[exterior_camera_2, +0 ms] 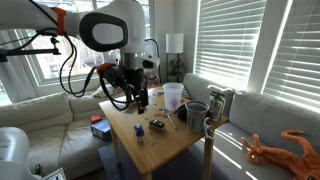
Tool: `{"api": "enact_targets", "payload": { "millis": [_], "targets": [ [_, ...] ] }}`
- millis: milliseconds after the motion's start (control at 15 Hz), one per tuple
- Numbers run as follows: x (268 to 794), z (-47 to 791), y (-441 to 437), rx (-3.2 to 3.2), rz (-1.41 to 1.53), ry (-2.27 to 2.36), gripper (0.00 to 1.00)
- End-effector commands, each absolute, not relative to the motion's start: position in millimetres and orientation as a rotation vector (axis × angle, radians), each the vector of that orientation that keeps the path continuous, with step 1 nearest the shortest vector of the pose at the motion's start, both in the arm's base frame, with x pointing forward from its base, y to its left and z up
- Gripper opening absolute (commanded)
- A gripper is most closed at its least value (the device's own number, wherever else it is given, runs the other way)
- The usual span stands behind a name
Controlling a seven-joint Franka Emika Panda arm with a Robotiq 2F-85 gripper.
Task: Place the toy cars on top of two stacked wooden blocks each
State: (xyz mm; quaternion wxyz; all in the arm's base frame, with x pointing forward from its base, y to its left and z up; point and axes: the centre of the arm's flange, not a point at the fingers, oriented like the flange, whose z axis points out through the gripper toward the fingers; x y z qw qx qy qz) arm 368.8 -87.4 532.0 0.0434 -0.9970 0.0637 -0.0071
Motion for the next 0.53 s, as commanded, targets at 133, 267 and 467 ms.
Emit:
{"api": "enact_targets", "payload": {
  "millis": [133, 267, 467],
  "targets": [
    [361.1, 537.9, -85.7, -3.046, -0.006, 0.267, 1.0],
    [360.2, 538.8, -85.9, -3.046, -0.007, 0.276, 1.0],
    [360.1, 538.7, -86.0, -3.046, -0.007, 0.278, 1.0]
  ]
}}
